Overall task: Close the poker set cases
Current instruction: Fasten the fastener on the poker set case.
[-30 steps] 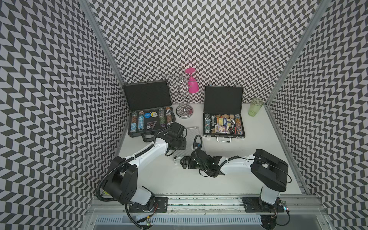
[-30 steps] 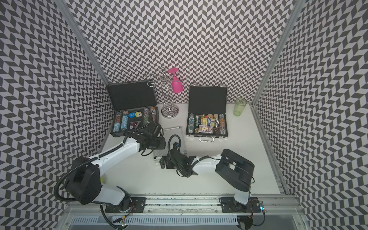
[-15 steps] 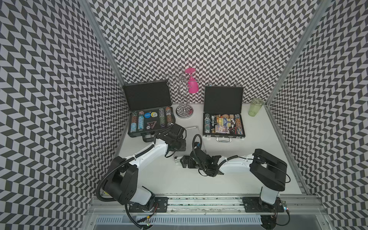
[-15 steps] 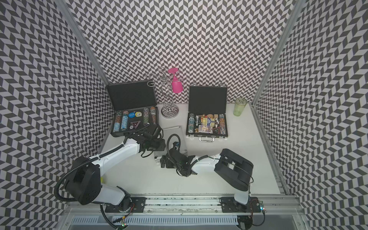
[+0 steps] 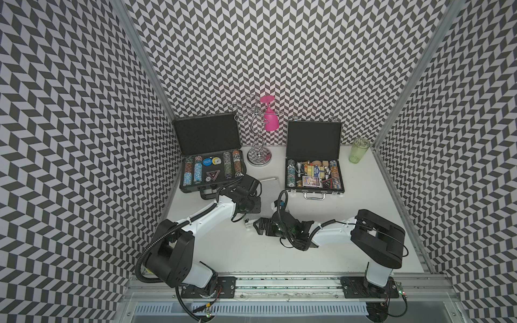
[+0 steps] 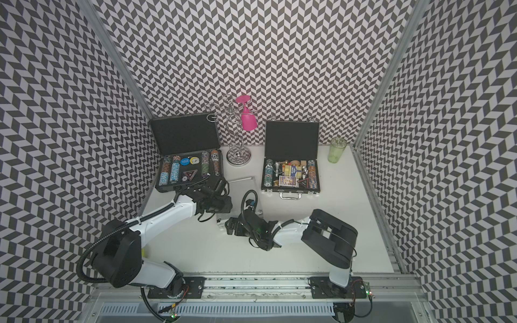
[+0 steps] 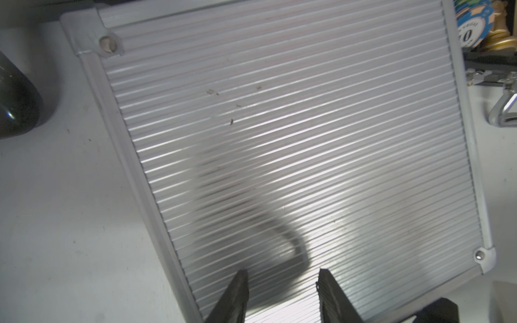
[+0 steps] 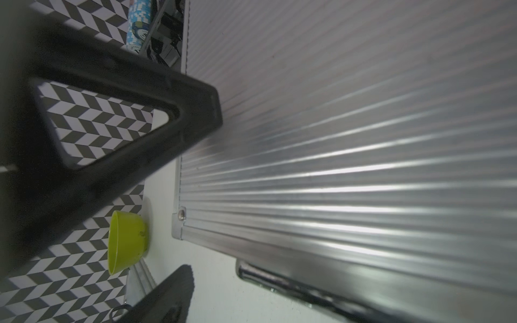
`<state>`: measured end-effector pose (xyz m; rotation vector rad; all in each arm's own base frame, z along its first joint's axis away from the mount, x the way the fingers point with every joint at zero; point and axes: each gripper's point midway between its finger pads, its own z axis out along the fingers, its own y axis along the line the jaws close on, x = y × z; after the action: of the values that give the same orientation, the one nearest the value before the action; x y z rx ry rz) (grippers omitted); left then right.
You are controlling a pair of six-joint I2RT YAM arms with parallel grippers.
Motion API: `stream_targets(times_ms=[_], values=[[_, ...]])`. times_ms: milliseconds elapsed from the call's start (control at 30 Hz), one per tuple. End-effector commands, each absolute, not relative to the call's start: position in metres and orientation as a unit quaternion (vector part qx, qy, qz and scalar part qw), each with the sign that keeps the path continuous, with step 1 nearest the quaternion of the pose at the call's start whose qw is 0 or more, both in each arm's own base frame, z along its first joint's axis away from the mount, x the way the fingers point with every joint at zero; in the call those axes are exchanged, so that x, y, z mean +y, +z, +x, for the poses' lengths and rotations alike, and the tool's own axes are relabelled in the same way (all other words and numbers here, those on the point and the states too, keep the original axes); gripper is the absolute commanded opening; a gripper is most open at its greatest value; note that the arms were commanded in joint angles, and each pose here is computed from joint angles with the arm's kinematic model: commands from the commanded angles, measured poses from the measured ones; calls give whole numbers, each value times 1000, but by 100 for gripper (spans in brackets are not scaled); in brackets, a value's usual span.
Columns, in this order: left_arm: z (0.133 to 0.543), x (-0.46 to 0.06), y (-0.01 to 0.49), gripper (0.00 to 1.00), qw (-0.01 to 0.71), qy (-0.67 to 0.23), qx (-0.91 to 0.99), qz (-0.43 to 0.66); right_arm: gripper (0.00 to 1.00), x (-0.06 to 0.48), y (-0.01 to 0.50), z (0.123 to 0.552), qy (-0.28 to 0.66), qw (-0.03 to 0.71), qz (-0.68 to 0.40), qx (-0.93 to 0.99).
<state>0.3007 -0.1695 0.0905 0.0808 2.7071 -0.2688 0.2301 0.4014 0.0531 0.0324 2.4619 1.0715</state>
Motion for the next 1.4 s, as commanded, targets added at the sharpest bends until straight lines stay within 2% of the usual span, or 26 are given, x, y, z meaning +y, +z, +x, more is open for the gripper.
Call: stream_targets(times_ms=[0, 100, 1367], values=[[302, -168, 97, 44, 222, -103, 969, 28, 98, 385, 32, 217, 400, 179, 45, 898], [302, -168, 96, 44, 221, -103, 969, 29, 98, 391, 40, 216, 432, 174, 41, 884], [300, -167, 95, 44, 222, -105, 969, 27, 97, 392, 76, 222, 518, 184, 58, 833]])
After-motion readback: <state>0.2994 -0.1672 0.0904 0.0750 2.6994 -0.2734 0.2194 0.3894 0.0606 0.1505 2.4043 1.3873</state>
